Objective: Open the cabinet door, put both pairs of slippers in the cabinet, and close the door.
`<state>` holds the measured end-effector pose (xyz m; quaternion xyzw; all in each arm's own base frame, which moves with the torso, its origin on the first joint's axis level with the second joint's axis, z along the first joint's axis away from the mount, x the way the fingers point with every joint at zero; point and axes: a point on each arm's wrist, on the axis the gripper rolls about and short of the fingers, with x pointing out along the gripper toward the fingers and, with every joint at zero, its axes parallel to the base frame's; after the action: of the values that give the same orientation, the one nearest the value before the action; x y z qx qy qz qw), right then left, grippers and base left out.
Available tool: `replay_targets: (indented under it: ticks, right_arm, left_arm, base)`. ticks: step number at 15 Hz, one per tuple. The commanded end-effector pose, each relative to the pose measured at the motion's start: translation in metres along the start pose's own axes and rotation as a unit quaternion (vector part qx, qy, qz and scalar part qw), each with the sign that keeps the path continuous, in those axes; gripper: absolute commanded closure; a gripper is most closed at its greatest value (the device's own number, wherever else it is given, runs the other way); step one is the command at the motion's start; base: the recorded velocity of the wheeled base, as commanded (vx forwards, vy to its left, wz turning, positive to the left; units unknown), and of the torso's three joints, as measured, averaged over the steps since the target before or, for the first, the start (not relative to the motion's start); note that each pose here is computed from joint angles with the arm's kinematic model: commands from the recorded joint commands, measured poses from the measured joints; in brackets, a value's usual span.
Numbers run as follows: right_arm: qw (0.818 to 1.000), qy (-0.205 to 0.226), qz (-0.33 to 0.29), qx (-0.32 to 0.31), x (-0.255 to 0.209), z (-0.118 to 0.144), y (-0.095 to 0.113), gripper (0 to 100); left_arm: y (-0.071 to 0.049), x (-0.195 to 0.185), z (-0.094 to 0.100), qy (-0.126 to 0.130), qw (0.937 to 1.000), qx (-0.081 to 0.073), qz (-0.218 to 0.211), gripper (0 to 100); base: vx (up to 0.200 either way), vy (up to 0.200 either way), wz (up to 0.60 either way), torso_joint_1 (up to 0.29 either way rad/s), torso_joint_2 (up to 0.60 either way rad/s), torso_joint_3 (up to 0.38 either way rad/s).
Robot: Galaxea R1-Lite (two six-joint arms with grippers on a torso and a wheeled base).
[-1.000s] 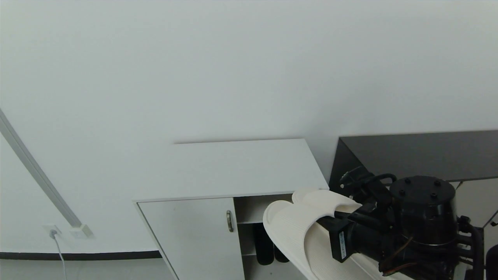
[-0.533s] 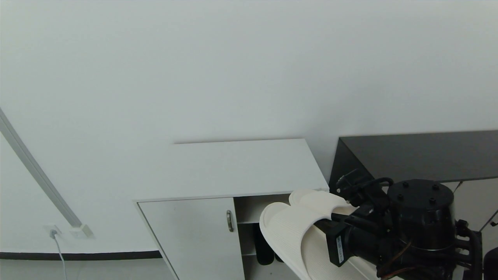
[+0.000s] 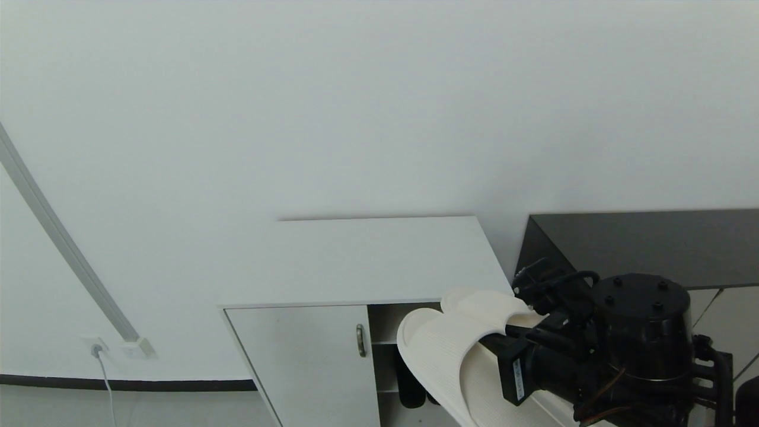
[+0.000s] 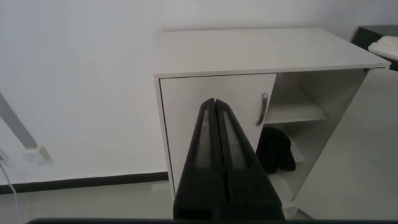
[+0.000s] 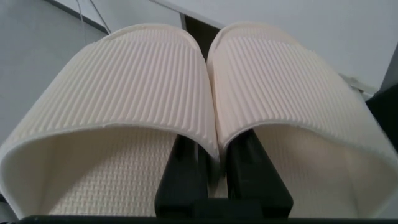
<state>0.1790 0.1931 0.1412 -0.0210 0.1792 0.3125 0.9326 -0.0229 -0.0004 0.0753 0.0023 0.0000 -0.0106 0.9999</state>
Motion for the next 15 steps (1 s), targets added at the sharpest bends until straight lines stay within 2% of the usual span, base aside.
replay_targets:
  ticks: [1, 6, 15]
  right_arm:
    - [1.0, 0.002, 0.0, 0.0, 0.0001, -0.0012, -0.0001, 100]
    - [1.0, 0.005, 0.0, -0.002, 0.0007, -0.0033, 0.0005, 100]
    - [1.0, 0.007, 0.006, -0.005, 0.0001, -0.0052, 0.0038, 100]
  left_arm:
    - [0.0, 0.0001, 0.0, 0.001, 1.0, 0.0, 0.001, 100]
    - [0.0, 0.0001, 0.0, 0.001, 1.0, 0.0, 0.0, 100]
    - [0.0, 0.0001, 0.0, 0.001, 1.0, 0.0, 0.001, 100]
  base:
    - [0.0, 0.0, 0.0, 0.0, 0.0, 0.0]
    - [0.0, 0.0, 0.0, -0.007, 0.01, 0.009]
    - [0.0, 0.0, 0.0, -0.147, 0.34, 0.185]
